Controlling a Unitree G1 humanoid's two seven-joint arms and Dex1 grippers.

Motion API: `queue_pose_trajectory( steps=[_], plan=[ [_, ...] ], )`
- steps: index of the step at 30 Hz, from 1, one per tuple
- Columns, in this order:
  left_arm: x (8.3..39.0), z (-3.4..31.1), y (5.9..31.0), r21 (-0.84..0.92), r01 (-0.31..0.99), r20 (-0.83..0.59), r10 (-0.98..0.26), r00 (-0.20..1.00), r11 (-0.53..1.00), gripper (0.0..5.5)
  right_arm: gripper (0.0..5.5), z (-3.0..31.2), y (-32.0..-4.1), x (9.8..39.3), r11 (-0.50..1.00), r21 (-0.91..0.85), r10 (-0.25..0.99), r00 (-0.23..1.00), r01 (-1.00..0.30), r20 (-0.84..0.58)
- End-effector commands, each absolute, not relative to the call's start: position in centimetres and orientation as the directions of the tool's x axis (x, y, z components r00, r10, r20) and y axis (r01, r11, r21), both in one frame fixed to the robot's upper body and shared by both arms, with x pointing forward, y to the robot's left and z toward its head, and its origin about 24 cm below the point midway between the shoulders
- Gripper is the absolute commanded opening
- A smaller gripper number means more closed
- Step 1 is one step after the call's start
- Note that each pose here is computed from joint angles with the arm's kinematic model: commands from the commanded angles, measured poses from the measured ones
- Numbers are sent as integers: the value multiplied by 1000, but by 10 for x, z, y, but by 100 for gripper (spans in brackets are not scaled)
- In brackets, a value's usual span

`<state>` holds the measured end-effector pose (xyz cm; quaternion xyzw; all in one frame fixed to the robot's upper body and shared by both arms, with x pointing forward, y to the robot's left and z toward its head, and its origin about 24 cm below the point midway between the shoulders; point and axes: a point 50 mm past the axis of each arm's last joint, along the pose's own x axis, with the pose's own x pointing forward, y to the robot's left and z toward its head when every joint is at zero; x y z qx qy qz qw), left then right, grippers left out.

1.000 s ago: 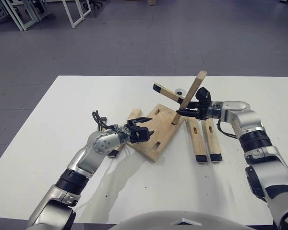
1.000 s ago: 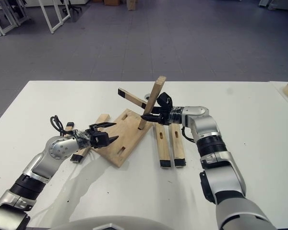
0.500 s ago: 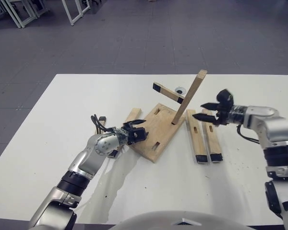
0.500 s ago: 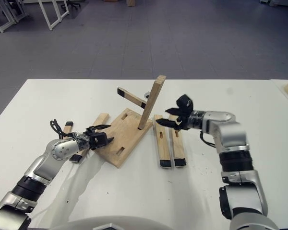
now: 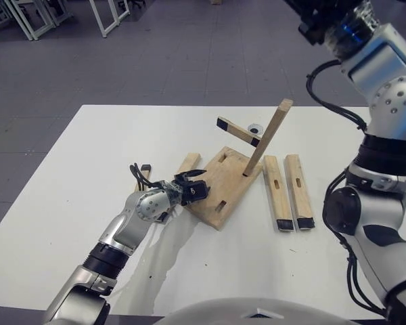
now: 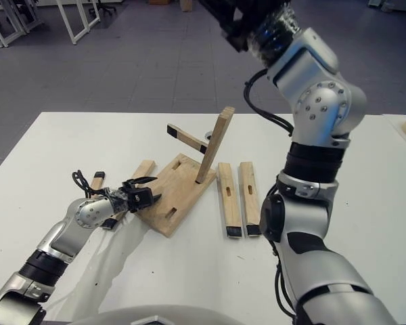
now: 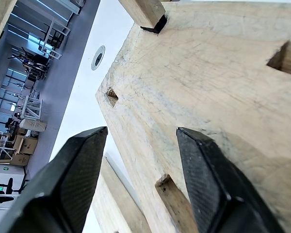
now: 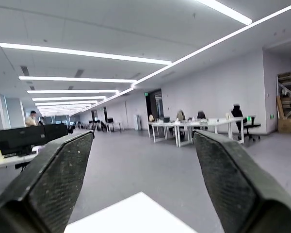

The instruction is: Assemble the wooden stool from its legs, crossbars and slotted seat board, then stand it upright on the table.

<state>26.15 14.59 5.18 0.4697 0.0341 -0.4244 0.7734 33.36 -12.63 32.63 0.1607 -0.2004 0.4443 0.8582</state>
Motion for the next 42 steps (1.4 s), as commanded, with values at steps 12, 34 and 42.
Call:
queue_pose_trajectory(
  steps=[12, 34, 42],
  plan=[
    [255, 36, 140, 665, 729, -490, -641, 591, 164, 265, 374, 126, -126, 356, 693, 217, 718, 686, -688, -119],
    [260, 66, 200, 752, 500, -321, -424, 847, 429, 265, 374, 154, -215, 269, 911, 203, 359, 933, -358, 34],
    [253, 38, 208, 696, 591, -428, -425, 797, 407, 265, 374, 65, -216, 228, 954, 85, 299, 917, -287, -264]
  ],
)
